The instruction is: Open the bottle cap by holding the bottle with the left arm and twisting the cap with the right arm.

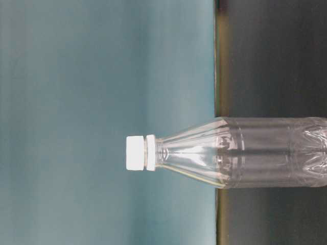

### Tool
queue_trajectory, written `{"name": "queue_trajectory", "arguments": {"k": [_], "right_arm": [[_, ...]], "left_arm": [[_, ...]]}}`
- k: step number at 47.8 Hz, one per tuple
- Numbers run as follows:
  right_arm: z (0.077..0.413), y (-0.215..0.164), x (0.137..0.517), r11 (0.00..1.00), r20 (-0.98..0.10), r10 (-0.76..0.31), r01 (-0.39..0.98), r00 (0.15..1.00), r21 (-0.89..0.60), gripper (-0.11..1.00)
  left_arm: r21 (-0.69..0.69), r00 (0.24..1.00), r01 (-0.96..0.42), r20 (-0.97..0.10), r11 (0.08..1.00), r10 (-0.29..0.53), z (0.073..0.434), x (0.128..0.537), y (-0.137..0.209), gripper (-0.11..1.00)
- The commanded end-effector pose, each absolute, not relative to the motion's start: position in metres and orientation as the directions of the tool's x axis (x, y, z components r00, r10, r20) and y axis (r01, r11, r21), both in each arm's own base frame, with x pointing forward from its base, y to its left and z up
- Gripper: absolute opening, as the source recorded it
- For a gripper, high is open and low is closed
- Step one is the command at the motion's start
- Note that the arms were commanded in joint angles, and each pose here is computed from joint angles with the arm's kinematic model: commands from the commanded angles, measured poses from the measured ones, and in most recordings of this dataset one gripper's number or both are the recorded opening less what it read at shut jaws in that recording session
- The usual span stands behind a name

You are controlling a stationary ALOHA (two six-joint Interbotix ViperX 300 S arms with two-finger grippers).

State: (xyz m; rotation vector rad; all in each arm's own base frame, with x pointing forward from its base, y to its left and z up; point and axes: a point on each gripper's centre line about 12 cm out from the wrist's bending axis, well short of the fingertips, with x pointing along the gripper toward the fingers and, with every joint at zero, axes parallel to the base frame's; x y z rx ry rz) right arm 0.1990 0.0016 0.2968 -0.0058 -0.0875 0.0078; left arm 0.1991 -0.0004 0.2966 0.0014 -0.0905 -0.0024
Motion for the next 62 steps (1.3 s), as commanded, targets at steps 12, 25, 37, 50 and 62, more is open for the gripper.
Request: {"name": "queue_trajectory", "arguments": {"k": [12,25,37,50,62], "right_arm": [[0.309,0.001,0.21,0.999,-0.026,0.005,-0.004,1.0,0.044,-0.01],[0.304,0.001,0.211,0.998,-0.086,0.006,0.0,0.996,0.07,-0.01],[0.306,0.001,0.208,0.994,-0.083,0.006,0.004,0.997,0.11,-0.01],[0.312,0.001,0.202,0.991,-0.067,0.006,0.003,0.998,0.136,-0.01],[0.322,0.001,0.194,0.984,-0.04,0.006,0.001,0.999,0.178,-0.01]], "left_arm": [[0.05,0.989,0.02,0.148,0.999,-0.027,0.355,0.246,-0.005,0.09],[0.052,0.984,0.025,0.172,0.998,-0.034,0.358,0.298,-0.007,0.28],[0.023,0.993,0.036,0.113,0.999,-0.039,0.336,0.349,-0.009,0.95],[-0.026,0.995,0.05,0.082,0.998,-0.048,0.275,0.374,-0.011,0.98],[-0.037,0.998,0.051,0.033,0.998,-0.05,0.228,0.375,-0.01,0.98]]}}
